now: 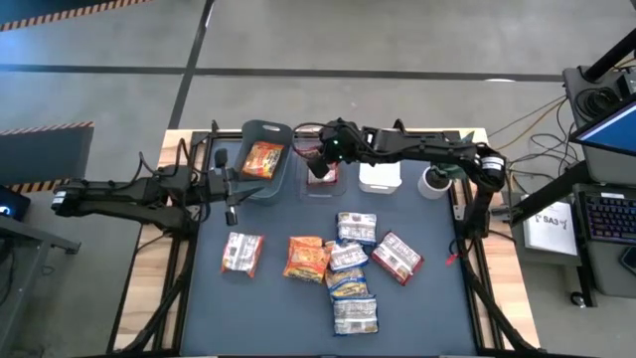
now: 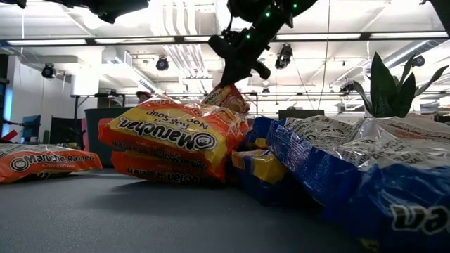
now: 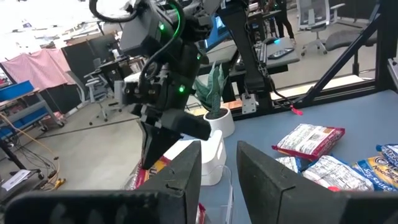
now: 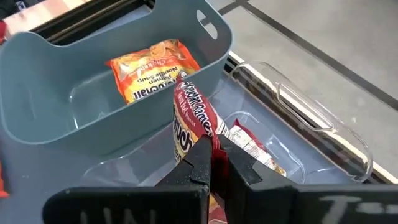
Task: Sort Maruchan noodles
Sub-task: Put the red noodle pack into the transparent bin, then put the blue noodle pack into the white bin
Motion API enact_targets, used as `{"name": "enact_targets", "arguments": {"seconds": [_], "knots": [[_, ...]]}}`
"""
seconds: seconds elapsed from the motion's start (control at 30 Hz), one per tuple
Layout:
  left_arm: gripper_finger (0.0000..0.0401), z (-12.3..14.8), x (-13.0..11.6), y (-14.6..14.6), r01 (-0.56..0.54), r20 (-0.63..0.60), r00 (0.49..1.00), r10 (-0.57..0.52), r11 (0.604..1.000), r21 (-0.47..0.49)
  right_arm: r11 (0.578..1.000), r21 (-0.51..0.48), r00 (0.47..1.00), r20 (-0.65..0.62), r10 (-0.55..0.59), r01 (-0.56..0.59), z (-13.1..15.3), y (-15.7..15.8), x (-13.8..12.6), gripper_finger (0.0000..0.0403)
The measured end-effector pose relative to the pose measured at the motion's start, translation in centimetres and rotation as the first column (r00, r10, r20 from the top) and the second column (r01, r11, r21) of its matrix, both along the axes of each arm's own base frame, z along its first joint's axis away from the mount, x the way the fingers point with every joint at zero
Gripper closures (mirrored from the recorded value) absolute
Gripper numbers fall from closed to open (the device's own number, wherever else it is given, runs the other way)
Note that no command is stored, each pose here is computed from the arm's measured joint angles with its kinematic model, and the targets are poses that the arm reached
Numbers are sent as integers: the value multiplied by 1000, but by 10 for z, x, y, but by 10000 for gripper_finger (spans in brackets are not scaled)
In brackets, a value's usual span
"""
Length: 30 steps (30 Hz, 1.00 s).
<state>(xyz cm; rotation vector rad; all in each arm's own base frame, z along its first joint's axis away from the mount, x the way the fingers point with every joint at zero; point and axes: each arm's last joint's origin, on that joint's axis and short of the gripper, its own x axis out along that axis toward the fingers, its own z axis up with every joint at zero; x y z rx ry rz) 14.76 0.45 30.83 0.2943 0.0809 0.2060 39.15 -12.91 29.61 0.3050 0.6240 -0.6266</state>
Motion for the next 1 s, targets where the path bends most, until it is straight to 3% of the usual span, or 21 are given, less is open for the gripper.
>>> {"name": "enact_targets", "arguments": {"seconds": [0.73, 1.0], "knots": [[317, 1, -1, 0, 0, 5, 1000, 0, 1000, 0, 996, -56, 995, -60, -74, 71, -19, -7, 8, 392], [317, 1, -1, 0, 0, 5, 1000, 0, 1000, 0, 994, -39, 992, -77, -101, 98, -21, -13, 4, 329]]}}
